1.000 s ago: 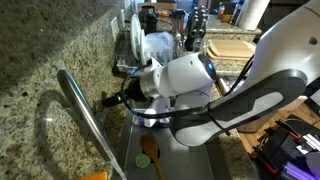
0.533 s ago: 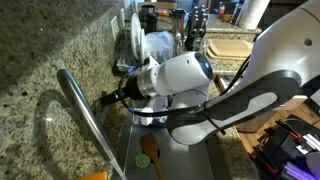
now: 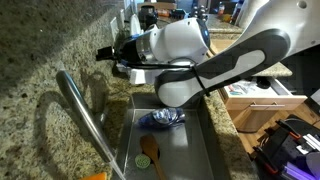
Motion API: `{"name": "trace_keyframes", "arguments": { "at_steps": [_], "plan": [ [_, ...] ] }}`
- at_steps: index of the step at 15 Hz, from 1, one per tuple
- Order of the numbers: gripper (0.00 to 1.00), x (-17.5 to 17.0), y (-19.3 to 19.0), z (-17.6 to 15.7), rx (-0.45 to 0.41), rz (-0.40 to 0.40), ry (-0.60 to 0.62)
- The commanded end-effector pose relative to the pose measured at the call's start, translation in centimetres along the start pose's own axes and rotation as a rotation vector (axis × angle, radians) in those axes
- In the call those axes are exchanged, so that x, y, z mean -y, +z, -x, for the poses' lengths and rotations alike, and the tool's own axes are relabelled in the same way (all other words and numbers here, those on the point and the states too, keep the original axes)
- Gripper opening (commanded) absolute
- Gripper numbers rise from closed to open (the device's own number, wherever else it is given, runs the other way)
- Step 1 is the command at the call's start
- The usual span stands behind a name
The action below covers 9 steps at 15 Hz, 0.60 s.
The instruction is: Close both the tap and the top drawer
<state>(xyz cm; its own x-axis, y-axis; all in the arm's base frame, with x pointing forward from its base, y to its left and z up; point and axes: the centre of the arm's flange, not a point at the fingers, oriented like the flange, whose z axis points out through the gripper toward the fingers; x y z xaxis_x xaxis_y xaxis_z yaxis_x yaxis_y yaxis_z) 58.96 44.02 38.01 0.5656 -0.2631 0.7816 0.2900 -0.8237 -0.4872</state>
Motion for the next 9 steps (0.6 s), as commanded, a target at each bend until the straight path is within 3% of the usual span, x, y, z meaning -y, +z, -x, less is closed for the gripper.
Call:
{"name": "trace_keyframes", "arguments": {
  "at_steps": [1,4,7,8,9],
  "plan": [
    [1.0,0.1,0.0,0.1,0.002,-0.001,0.0],
    [1.0,-1.4,-0.1,0.8,0.016,0.048,-0.052],
    [1.0,-3.8,-0.2,0.3,-0.022,0.1,-0.122],
    [1.0,-3.0,0.3,-0.1,-0.006,0.068,-0.08],
    [1.0,-3.6,0.4,-0.4,-0.014,0.084,-0.094]
  ]
}}
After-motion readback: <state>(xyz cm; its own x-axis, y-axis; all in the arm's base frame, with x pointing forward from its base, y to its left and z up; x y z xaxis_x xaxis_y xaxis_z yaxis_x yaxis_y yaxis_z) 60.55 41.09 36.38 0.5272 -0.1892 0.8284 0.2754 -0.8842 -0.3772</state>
